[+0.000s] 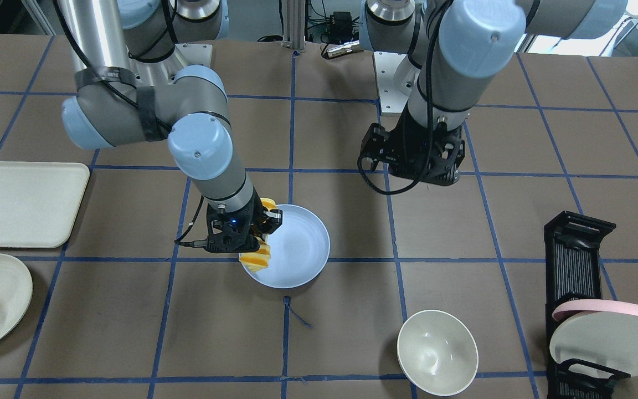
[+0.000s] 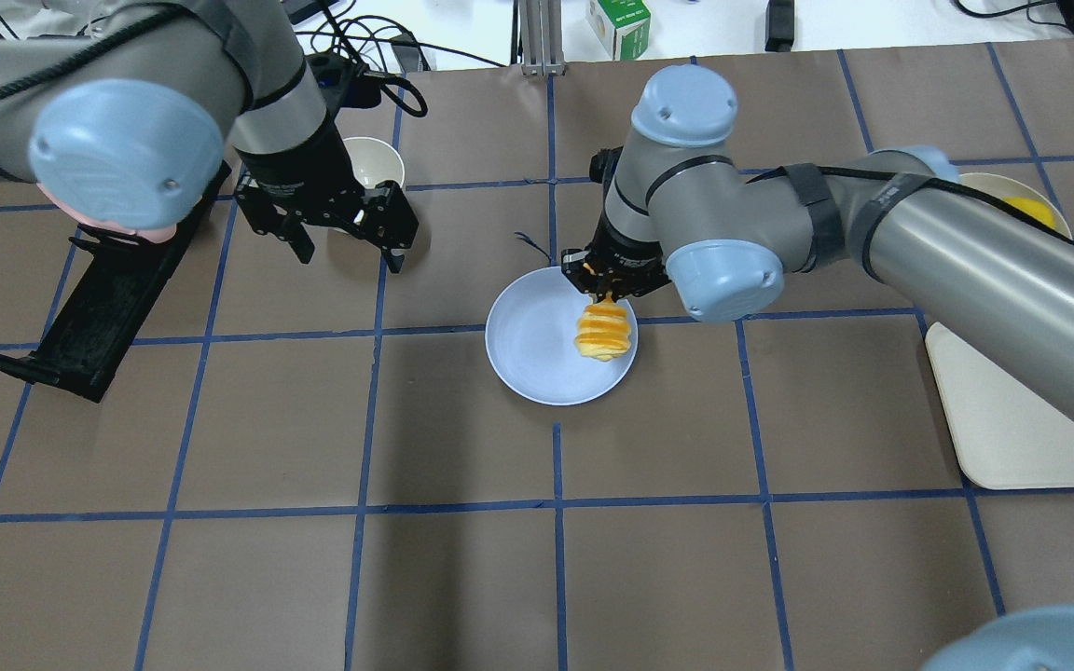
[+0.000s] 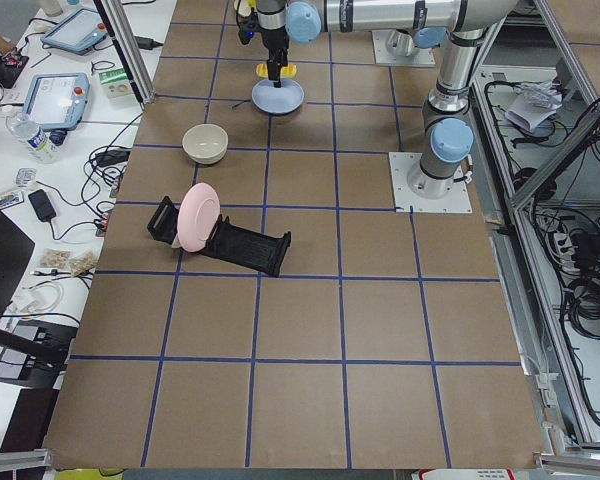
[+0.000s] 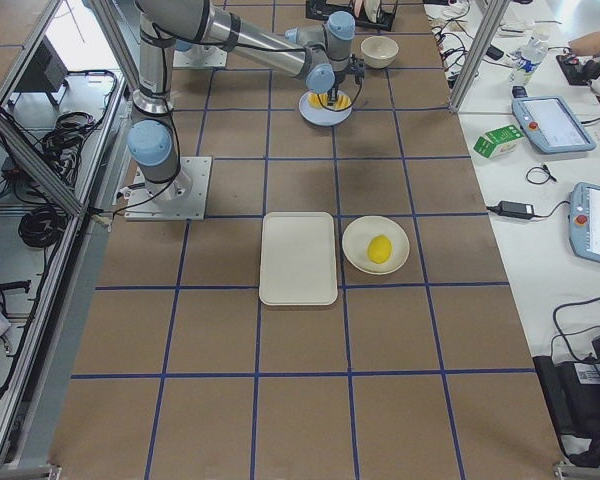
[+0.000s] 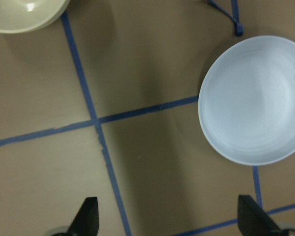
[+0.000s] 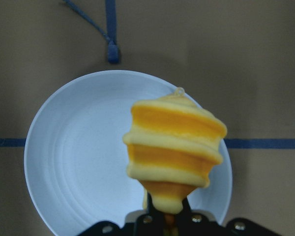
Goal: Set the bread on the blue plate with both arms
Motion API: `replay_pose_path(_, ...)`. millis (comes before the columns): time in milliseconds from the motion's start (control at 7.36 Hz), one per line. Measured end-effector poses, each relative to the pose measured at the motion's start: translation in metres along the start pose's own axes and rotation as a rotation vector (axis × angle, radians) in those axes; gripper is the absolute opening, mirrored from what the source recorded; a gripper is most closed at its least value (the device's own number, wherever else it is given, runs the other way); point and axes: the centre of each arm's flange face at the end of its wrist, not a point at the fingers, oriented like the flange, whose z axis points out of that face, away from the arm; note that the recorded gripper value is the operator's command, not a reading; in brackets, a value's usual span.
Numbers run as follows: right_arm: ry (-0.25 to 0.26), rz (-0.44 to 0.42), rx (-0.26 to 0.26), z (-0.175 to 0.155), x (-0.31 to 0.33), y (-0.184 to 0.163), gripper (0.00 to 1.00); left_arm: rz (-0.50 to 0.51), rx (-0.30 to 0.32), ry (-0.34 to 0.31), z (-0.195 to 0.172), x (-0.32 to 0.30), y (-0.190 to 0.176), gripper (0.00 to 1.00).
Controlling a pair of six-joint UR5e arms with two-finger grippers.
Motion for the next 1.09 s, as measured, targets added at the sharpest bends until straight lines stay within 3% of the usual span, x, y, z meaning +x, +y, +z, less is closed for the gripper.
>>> replay_pose_path(272, 0.009, -0.002, -0.018, 0.033, -0.01, 0.008, 0.0, -0.024, 0.004, -0.01, -0.027, -0.002, 0.017, 1.0)
replay_pose_path(407, 0.011, -0.004, -0.024, 0.041, -0.01, 0.01, 0.63, -0.03, 0.017, -0.009, -0.032, -0.004, 0.018, 1.0)
replay_pose_path(543, 0.011, -0.004, -0.028, 0.045, -0.01, 0.009, 1.0, -0.032, 0.029, -0.008, -0.034, -0.004, 0.017, 1.0)
replay_pose_path(1086, 0.009, 0.004, -0.012, 0.044, -0.011, 0.0, 1.0, -0.025, 0.046, -0.01, -0.035, -0.006, 0.014, 1.0)
